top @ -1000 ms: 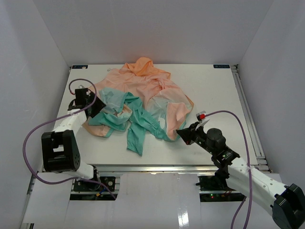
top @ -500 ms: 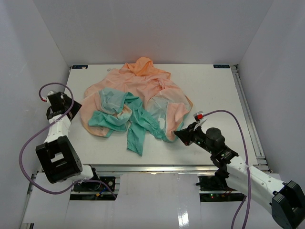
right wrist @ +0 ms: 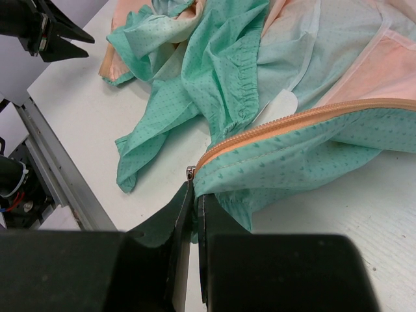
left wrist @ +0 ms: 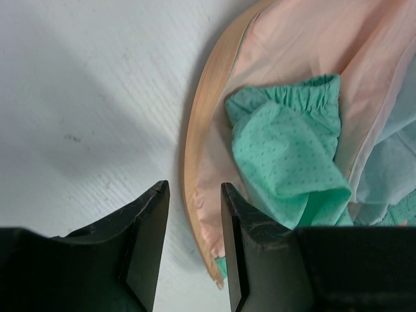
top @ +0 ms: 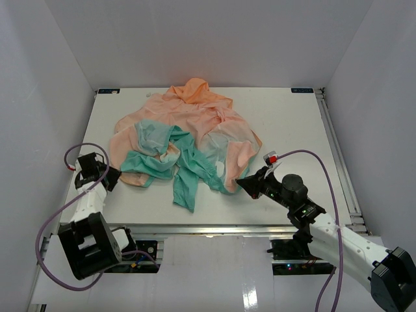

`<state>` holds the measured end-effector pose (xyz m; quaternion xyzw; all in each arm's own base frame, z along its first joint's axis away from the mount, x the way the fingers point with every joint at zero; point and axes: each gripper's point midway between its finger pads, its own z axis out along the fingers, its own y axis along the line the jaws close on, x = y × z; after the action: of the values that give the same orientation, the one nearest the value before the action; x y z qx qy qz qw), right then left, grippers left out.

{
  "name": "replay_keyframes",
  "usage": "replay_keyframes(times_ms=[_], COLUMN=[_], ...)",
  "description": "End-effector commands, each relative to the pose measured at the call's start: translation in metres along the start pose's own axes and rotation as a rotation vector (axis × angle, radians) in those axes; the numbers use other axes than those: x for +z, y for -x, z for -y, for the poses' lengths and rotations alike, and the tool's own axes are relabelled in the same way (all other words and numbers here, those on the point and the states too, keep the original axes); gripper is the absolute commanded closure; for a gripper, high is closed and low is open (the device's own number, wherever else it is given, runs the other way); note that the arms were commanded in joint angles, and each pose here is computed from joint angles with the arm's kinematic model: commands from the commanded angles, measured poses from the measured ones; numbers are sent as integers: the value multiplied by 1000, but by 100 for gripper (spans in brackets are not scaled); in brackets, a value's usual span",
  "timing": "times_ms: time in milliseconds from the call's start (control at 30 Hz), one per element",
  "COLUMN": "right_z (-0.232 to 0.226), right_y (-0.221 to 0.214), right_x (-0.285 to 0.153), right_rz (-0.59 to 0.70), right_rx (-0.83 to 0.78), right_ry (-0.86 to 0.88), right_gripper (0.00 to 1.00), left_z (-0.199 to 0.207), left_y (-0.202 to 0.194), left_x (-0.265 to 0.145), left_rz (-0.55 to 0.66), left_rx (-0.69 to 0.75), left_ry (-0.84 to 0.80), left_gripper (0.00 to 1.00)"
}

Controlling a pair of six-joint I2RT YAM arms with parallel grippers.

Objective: Zip up the jacket

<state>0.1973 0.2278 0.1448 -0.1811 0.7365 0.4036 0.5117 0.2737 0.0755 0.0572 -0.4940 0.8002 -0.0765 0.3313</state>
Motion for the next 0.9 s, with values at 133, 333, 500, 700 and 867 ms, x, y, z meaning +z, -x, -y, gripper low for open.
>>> replay_keyframes(times_ms=[133,333,500,700,867], right_z=[-11,-10,-8,-8,-8], right_y=[20,21,20,19,21], right_x=[2,1,2,3,1], right_rz=[54,59,54,49,57], right_rx=[-8,-15,-18,-18,-19], right_ry=[43,34,30,26,25], right_gripper=[92,92,92,92,92], left_z=[-5,-1,-8,0,15], left_y=[-21,-27,-36,-8,38], left_x=[-5,6,17,12,-1], left_rz=[-21,-49,-54,44,106], left_rx=[-27,-23,-40,-23,62], left_ry=[-9,-8,13,26,100], left_gripper=[49,49,52,81,100])
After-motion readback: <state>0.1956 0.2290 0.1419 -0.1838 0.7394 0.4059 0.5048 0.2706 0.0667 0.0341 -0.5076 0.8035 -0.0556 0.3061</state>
